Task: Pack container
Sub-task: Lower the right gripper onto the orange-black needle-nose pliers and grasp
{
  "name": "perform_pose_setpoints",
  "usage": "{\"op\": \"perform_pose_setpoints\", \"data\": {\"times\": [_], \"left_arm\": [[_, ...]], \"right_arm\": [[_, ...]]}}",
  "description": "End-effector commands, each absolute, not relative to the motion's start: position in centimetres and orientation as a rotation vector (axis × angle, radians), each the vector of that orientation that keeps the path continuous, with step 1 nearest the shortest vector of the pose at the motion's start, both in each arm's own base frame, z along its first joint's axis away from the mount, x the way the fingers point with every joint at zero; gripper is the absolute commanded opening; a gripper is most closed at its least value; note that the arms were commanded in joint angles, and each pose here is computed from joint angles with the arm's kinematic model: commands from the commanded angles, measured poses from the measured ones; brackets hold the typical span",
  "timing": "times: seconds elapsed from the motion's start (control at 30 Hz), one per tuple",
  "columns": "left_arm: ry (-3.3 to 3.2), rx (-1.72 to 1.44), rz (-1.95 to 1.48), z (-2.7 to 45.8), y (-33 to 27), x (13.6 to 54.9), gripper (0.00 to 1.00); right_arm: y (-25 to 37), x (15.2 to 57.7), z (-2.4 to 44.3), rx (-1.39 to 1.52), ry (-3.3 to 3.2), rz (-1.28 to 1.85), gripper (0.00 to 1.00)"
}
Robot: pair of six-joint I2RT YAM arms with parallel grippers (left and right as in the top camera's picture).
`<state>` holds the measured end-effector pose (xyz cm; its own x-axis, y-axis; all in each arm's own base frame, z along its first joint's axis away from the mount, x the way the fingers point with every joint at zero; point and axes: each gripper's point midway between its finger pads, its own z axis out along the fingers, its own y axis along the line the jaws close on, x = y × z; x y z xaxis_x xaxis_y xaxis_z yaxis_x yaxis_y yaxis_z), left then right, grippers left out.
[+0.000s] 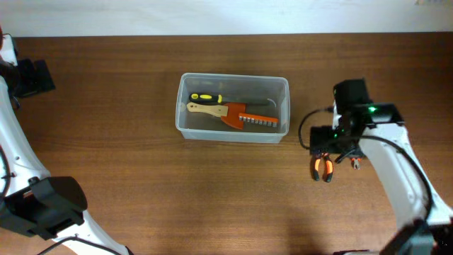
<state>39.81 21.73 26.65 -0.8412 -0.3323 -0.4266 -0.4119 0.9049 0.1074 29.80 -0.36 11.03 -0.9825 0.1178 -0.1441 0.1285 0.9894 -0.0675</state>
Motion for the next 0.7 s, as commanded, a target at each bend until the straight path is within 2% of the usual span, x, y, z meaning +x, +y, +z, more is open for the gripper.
{"op": "perform_pose_setpoints", "data": {"times": [0.0,0.33,0.47,0.57,0.67], "left_arm": [[2.618,-0.552,0.273,28.2,21.6,39.6,0.99],[2.618,-0.552,0.273,28.2,21.6,39.6,0.99],[2.618,-0.552,0.273,28.2,21.6,39.6,0.99],[2.618,-0.552,0.273,28.2,21.6,39.6,0.99],[2.618,-0.552,0.273,28.2,21.6,39.6,0.99]], "right_arm": [[-1.1,29.8,9.7,0.276,3.012,-0.06,0.99],[-3.4,29.6,6.3,0.422,3.103,0.062,1.0],[-2.7,29.5,5.0,0.428,3.149,0.12,0.92],[-2.9,29.3,3.8,0.393,3.191,0.091,0.82],[-3.8,29.2,2.6,0.404,3.216,0.026,0.79]]}}
